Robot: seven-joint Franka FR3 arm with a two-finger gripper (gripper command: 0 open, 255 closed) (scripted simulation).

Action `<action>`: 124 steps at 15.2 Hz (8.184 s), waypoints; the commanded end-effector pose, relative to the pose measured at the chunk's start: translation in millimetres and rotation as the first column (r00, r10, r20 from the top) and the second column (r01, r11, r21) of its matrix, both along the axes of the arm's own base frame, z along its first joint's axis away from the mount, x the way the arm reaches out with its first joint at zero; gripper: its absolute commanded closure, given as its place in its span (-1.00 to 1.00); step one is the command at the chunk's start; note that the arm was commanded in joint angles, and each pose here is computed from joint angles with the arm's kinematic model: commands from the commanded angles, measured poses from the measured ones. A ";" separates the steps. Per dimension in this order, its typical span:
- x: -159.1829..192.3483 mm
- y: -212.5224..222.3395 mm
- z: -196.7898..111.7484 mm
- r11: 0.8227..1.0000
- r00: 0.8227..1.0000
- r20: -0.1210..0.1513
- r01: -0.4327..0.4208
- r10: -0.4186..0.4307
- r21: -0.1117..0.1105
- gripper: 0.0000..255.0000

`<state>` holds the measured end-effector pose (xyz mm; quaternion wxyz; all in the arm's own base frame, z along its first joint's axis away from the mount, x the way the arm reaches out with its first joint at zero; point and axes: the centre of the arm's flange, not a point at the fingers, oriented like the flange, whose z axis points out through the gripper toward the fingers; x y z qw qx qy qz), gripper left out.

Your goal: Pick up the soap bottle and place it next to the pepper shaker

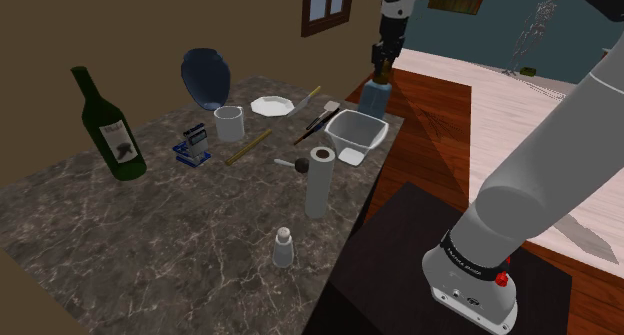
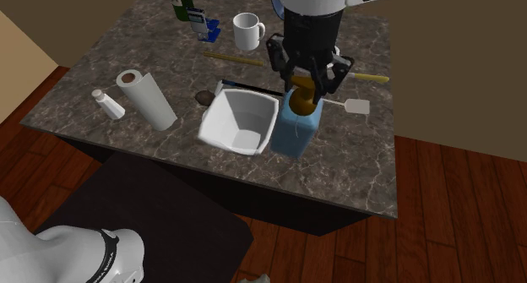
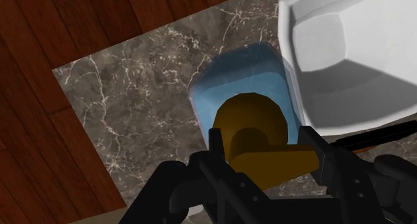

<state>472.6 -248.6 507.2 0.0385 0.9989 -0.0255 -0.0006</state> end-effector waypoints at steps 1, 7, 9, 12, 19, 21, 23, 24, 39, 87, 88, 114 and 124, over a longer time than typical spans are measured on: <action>-0.2 0.9 10.7 1.000 1.000 0.000 0.000 0.000 0.000 1.00; -0.2 0.9 42.4 1.000 1.000 0.000 0.000 0.000 0.000 1.00; -0.2 0.9 52.9 1.000 1.000 0.000 0.000 0.000 0.000 1.00; -0.2 0.9 68.8 1.000 1.000 0.000 0.000 0.000 0.000 1.00; -0.2 0.9 105.7 1.000 1.000 0.000 0.000 0.000 0.000 1.00; -0.2 0.9 116.3 1.000 1.000 0.000 0.000 0.000 0.000 1.00; -0.2 0.9 126.8 1.000 1.000 0.000 0.000 0.000 0.000 1.00; -0.2 0.9 132.1 1.000 1.000 0.000 0.000 0.000 0.000 1.00; -0.2 0.9 211.3 1.000 1.000 0.000 0.000 0.000 0.000 1.00; -36.7 501.9 144.4 1.000 1.000 0.000 0.000 0.000 0.000 1.00; -37.6 514.7 141.5 1.000 1.000 0.000 0.000 0.000 0.000 1.00; -47.2 645.9 27.4 1.000 1.000 0.000 0.000 0.000 0.000 1.00; -47.2 645.9 -25.4 1.000 1.000 0.000 0.000 0.000 0.000 1.00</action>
